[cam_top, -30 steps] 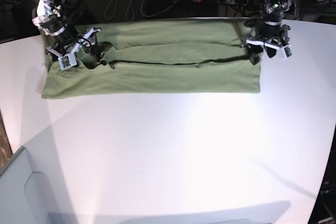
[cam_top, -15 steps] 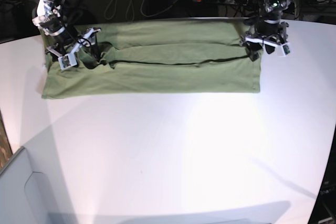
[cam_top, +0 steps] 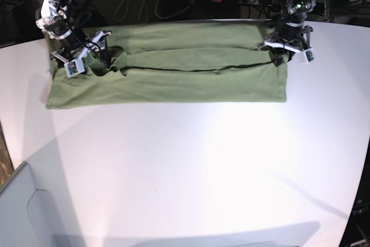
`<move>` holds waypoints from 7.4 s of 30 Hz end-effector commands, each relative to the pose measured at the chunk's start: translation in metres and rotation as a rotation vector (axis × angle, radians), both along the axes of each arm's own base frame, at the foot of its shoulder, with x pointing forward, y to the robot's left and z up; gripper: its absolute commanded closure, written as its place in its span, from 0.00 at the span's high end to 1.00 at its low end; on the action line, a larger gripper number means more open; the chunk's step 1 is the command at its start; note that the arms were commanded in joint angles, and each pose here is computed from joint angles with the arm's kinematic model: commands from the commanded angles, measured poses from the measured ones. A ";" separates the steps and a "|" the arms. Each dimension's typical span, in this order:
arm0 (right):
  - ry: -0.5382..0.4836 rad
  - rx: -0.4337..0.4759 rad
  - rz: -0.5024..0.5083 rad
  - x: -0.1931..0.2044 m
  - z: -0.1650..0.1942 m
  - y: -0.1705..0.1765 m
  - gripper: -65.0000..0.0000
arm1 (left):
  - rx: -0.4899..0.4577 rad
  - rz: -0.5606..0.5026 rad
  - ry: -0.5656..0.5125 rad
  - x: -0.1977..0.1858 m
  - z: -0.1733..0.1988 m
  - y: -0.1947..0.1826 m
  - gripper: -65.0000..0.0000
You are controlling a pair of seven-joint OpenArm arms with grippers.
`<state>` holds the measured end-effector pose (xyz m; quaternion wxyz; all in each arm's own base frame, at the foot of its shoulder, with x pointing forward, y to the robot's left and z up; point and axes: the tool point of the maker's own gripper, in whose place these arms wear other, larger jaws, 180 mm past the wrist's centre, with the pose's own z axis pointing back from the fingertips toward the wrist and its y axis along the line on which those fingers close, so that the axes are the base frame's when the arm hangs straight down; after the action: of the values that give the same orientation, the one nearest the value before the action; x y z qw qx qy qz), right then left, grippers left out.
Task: Fold the T-shirt properly
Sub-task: 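Adjust the folded edge with both grippers, pressing it flat, then lift the strip's end with the left gripper and fold it toward the right gripper, then release the folded end and raise the left gripper away from the shirt, then lift the strip's other end with the right gripper and fold it over the stack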
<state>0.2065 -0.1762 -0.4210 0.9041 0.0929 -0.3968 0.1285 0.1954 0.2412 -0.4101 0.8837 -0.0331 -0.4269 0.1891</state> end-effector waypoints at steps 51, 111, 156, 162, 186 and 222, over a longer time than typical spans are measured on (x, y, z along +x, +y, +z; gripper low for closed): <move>-0.028 0.005 0.012 0.004 0.007 0.000 0.67 | -0.236 -0.807 -0.193 0.011 0.057 -0.344 0.00; -0.160 -0.063 0.036 0.022 0.055 -0.002 0.69 | -0.137 -0.872 -0.156 -0.008 0.059 -0.301 0.53; -0.230 -0.156 -0.016 0.008 0.094 -0.023 0.68 | -0.058 -1.336 0.007 -0.079 0.025 -0.363 0.53; -0.231 -0.157 -0.019 0.008 0.095 -0.024 0.68 | -0.052 -1.354 0.016 -0.082 0.021 -0.364 0.53; -0.163 -0.138 -0.227 0.010 0.060 -0.090 0.80 | 0.075 -0.896 -0.076 0.008 0.060 -0.233 0.53; -0.074 -0.061 -0.211 0.014 0.020 -0.082 0.00 | 0.094 -0.496 0.031 0.036 0.025 -0.134 0.53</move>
<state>0.2107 -0.2569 -0.4159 0.9135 0.0171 -0.4044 0.0409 0.2250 0.1088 -0.3957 0.9192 -0.0897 -0.3798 -0.0521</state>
